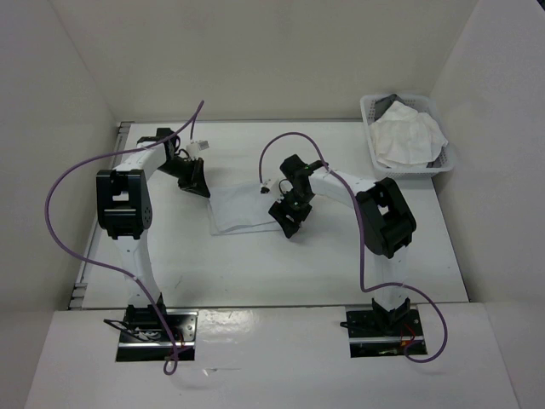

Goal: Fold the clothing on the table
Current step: Fold the skirt

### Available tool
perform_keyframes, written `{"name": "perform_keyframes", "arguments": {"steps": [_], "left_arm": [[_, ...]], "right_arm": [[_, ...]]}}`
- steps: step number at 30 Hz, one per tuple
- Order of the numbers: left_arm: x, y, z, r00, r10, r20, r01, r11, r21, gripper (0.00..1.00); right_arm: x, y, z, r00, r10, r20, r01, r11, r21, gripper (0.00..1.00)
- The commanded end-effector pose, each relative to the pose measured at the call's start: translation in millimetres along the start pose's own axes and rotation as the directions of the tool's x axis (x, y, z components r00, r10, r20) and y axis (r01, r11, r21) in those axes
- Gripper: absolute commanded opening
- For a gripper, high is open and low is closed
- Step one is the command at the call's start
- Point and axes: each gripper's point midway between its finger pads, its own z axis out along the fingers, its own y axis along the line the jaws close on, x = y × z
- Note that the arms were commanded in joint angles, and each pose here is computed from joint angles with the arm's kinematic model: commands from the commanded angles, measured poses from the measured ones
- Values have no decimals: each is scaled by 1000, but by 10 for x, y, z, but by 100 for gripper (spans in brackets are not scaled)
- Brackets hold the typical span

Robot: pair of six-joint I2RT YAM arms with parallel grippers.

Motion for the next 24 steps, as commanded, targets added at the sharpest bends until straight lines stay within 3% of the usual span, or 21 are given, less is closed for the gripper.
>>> {"name": "perform_keyframes", "arguments": {"steps": [1, 12, 13, 16, 24], "left_arm": [[-78, -8, -66, 1000, 24, 9, -24, 1000, 5, 13], [-92, 14, -106, 1000, 26, 15, -26, 1000, 4, 13], [-67, 0, -91, 1000, 20, 11, -20, 1000, 16, 17], [13, 10, -54, 1000, 4, -7, -4, 1000, 21, 45], [78, 56, 10, 999, -34, 8, 33, 999, 31, 51]], "right_arm": [[182, 40, 168, 999, 7, -49, -8, 1000, -19, 71], [224, 39, 179, 998, 19, -61, -20, 1000, -13, 71], [224, 39, 179, 998, 19, -61, -20, 1000, -13, 71], [205, 42, 152, 998, 16, -53, -16, 1000, -10, 71], [205, 42, 152, 998, 16, -53, -16, 1000, -10, 71]]}}
